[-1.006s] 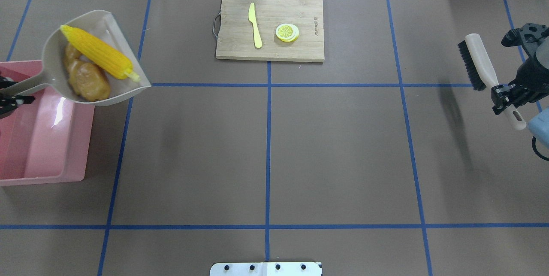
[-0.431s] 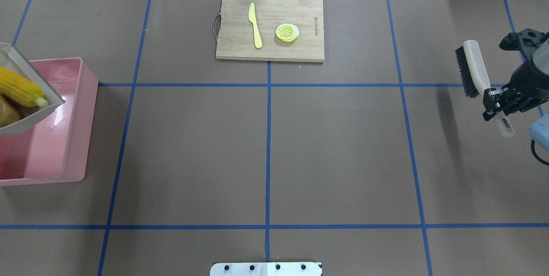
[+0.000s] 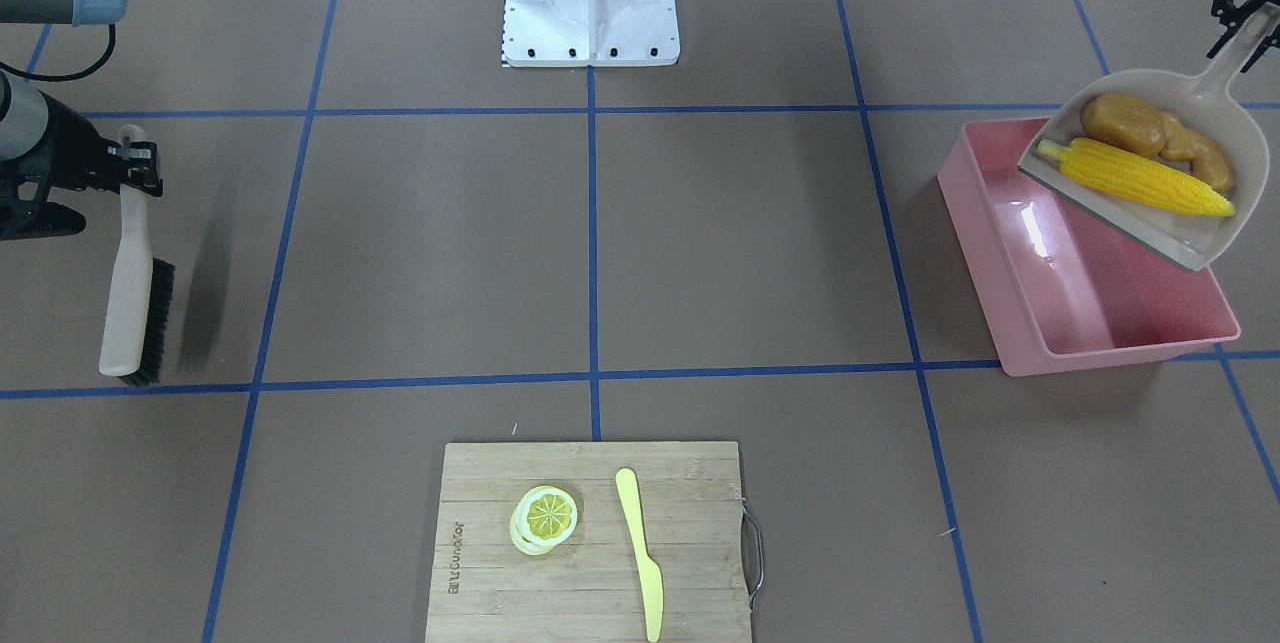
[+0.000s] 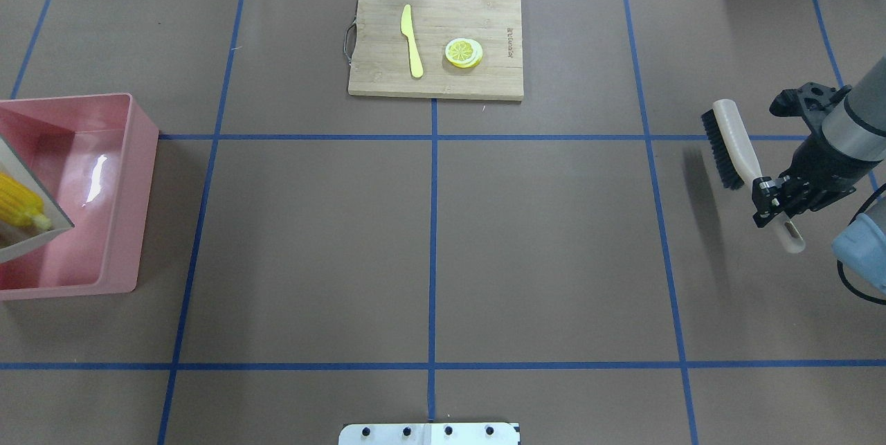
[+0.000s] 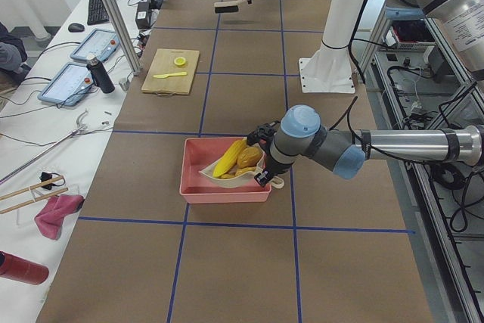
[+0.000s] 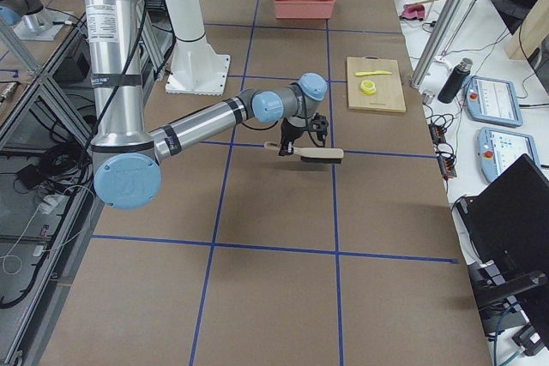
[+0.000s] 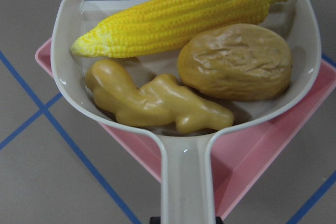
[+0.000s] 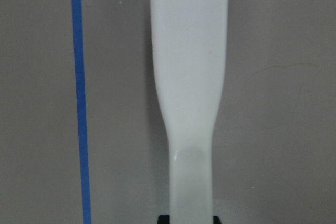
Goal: Sweep and dump trash into bin
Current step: 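Tilt the dustpan over the pink bin with left gripper while right lowers brush, then lower the empty dustpan with left gripper while right gripper releases the brush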
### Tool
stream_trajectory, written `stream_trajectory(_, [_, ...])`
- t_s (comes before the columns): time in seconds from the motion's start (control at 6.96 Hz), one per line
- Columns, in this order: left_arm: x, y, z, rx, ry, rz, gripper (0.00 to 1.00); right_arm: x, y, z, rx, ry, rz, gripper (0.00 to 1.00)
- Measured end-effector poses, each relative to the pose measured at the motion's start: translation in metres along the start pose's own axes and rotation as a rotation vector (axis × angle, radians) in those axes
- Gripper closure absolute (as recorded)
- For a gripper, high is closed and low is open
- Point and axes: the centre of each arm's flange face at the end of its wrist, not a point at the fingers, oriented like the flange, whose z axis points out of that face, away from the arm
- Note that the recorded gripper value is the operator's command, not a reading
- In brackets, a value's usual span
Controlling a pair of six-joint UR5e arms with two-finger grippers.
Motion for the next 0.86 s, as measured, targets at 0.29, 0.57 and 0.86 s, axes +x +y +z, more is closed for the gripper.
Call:
stream_trajectory(0.29, [-0.001, -0.011, -0.009, -0.098, 0.011, 0.047, 1.00, -0.002, -0.002, 0.027, -0.012, 0.033, -0.030, 1.00])
stream_trajectory(0.57, [-0.017, -0.023, -0.020, -0.164, -0.001, 0.073, 1.00, -0.004, -0.006, 0.044, -0.030, 0.055, -0.038, 1.00])
stream_trajectory(0.86, [-0.037, -0.033, -0.034, -0.214, -0.015, 0.099, 1.00, -0.008, -0.007, 0.053, -0.043, 0.063, -0.044, 1.00])
